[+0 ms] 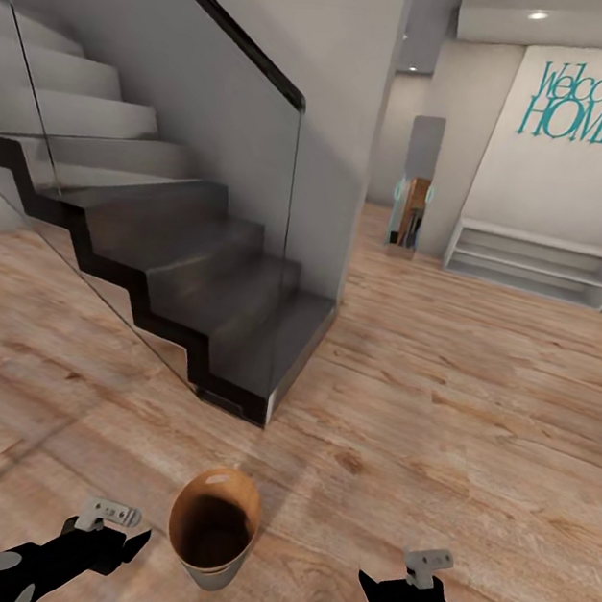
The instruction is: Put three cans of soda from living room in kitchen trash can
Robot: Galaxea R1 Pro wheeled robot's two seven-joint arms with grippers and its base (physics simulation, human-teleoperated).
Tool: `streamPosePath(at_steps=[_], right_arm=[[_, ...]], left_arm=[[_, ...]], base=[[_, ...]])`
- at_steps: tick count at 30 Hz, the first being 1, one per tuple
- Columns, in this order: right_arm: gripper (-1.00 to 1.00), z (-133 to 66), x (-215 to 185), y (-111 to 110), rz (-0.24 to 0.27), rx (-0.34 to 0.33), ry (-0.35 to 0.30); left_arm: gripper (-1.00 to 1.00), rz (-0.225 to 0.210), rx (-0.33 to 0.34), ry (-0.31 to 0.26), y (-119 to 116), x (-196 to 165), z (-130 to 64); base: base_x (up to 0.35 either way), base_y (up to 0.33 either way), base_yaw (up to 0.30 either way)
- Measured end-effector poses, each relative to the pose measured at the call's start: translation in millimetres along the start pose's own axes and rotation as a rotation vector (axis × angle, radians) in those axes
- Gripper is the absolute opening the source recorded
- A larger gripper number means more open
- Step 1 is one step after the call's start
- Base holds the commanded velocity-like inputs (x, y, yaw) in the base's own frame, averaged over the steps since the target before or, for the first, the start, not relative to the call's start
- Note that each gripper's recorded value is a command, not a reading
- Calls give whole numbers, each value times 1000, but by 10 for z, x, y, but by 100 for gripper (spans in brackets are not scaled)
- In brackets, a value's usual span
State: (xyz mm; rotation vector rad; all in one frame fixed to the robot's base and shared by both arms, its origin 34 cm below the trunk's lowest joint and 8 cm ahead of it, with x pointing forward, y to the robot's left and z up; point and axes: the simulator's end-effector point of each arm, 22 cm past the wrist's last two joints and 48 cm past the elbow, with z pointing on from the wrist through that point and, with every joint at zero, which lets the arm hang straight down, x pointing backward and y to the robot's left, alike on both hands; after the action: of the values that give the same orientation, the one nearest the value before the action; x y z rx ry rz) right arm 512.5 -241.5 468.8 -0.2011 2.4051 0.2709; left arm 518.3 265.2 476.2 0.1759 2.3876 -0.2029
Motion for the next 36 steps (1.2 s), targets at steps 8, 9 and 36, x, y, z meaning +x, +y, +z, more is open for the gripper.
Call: streamPosePath(at_steps=[8,9,36], right_arm=[[100,26,44,-4,3,0,12],[100,30,49,-5,3,0,13],[100,67,198,-22,27,3,85]], left_arm=[[100,-2,-3,13,7,53,31],[100,-2,-4,15,9,60,35],[100,-11,-6,58,27,228,125]], base=[[0,0,0],[0,0,0],[0,0,0]])
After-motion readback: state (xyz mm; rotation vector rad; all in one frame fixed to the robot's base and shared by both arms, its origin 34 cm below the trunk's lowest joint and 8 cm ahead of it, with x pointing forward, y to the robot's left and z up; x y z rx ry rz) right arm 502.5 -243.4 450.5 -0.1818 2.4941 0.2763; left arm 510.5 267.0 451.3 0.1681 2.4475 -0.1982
